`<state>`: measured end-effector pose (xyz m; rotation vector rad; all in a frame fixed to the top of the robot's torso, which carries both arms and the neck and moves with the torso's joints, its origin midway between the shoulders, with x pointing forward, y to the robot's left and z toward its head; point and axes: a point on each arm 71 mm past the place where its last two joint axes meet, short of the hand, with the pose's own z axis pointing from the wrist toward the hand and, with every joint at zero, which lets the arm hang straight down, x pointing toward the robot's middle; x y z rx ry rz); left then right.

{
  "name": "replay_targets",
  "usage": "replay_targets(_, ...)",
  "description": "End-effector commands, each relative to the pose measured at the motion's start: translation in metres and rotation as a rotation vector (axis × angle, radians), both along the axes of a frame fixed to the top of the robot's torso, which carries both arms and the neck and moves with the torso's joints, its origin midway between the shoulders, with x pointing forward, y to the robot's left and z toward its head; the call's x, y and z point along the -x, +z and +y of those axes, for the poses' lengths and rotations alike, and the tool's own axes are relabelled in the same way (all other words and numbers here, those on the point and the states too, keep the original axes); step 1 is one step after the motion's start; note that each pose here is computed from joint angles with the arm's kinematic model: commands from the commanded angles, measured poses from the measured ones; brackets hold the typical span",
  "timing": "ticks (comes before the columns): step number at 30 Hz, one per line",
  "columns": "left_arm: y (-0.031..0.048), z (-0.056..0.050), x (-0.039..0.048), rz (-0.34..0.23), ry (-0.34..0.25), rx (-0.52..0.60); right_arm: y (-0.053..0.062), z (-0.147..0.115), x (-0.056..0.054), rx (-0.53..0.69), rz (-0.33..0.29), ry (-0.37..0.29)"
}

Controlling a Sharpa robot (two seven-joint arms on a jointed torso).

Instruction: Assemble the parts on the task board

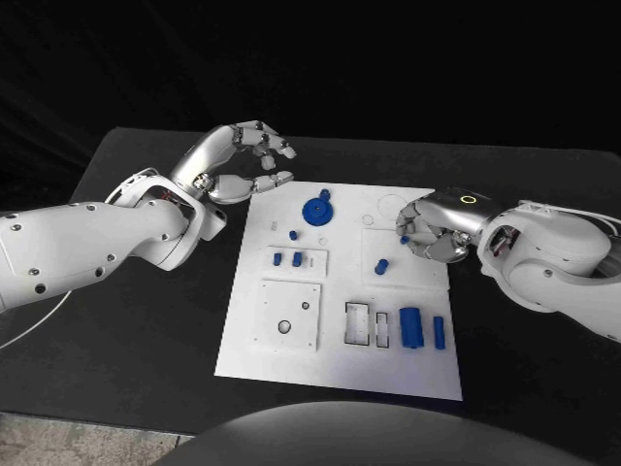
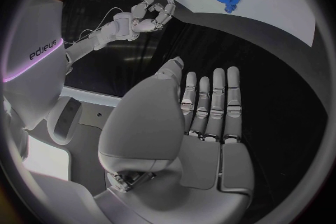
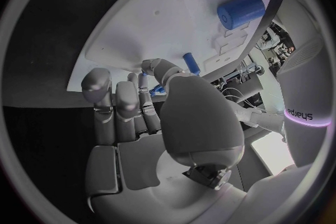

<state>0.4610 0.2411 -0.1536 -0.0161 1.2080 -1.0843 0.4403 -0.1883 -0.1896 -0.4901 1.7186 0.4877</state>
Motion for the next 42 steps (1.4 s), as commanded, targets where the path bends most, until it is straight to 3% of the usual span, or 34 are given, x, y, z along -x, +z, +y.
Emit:
replay_targets(1, -0.0014, -0.002, -0.0002, 0.019, -0.015, 0.005, 0.0, 0.001, -0.001, -0.038, 0.002, 0.009)
replay_targets(21, -0.0092, -0.006, -0.0031, 0.066, -0.018, -0.005, -0.005, 0.002, -0.002, -0.07, 0.07, -0.005)
replay_targets(42, -0.0145, -0.007, -0.0037, 0.094, -0.022, -0.012, -0.005, 0.004, -0.002, -0.053, 0.042, 0.008)
